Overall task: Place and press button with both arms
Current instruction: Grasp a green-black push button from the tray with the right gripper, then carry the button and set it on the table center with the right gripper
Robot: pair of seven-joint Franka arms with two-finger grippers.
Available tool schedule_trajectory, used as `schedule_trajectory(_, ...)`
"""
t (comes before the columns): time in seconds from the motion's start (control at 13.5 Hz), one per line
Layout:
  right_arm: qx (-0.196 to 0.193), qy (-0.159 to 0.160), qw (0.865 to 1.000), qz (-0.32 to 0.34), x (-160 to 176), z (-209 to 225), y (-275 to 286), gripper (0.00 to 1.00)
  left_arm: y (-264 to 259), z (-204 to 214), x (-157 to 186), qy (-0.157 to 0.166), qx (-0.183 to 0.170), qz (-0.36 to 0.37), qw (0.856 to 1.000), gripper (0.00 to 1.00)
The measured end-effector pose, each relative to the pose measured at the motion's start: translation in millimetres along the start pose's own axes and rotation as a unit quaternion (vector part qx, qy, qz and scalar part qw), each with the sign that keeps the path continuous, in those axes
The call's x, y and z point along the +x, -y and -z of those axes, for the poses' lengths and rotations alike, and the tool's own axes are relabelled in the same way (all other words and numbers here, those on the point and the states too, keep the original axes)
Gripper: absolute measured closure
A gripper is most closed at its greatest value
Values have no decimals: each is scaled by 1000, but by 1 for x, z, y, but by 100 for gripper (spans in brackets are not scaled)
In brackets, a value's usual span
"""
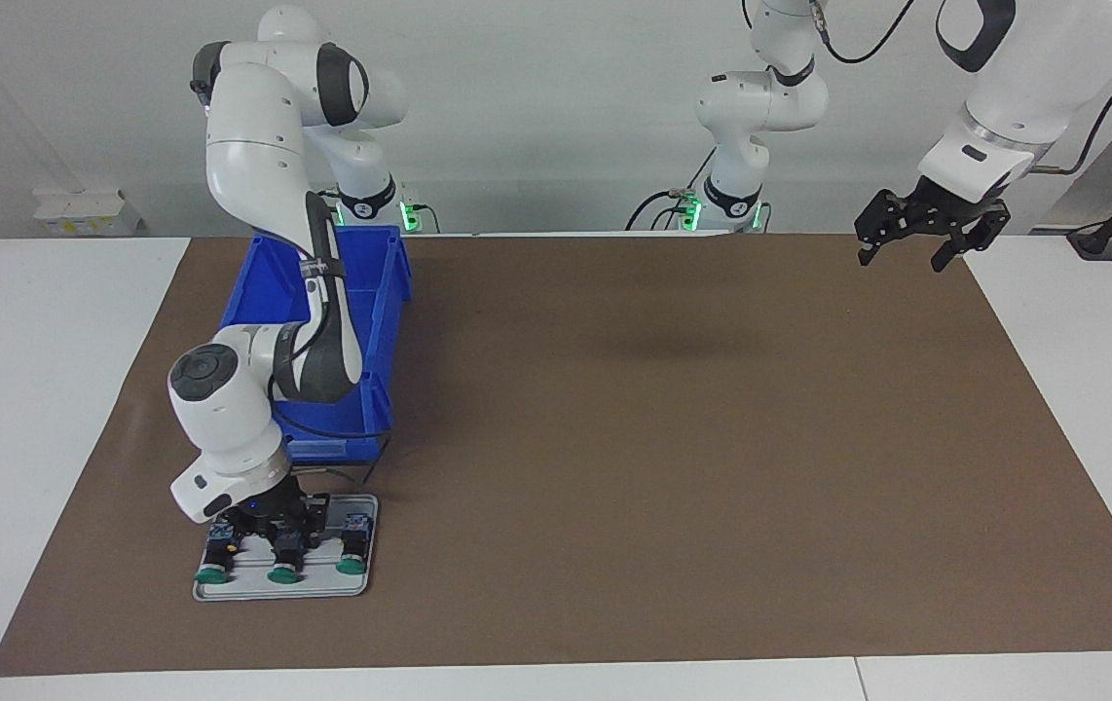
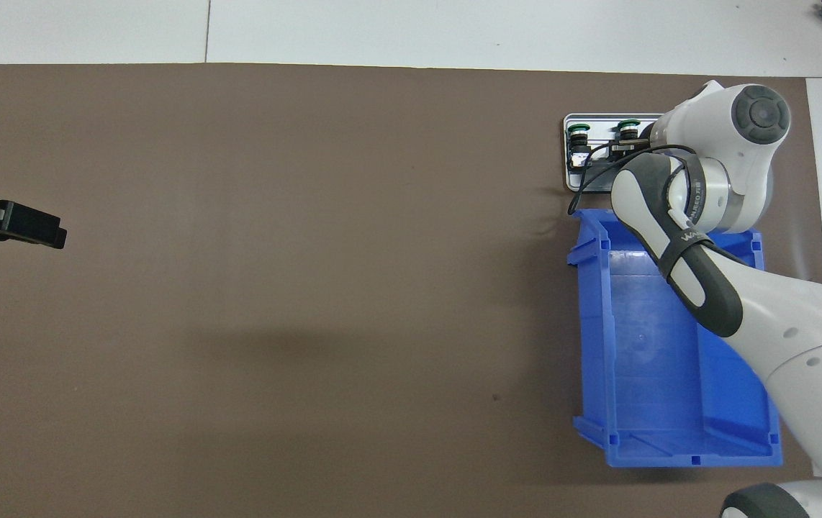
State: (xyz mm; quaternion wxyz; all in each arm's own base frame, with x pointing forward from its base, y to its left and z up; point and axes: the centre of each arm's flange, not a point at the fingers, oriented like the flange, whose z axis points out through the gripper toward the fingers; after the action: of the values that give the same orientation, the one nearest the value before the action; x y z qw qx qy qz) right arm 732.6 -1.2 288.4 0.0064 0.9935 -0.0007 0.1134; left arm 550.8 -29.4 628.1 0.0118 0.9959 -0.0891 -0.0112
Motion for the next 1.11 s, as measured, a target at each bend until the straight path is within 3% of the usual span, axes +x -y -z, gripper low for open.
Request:
schedule_trajectory(0.52,-5,7,1000,-7,3,6,-12,59,0,0,0,0,0,0,1000,0)
schedule_trajectory(0.81,-1,25,999,-22,20,70,-19,59,0,0,0,0,0,0,1000,0)
schedule_trajectory(1.11,-9,51,992,-114,23,135,3,59,0,0,0,0,0,0,1000,0)
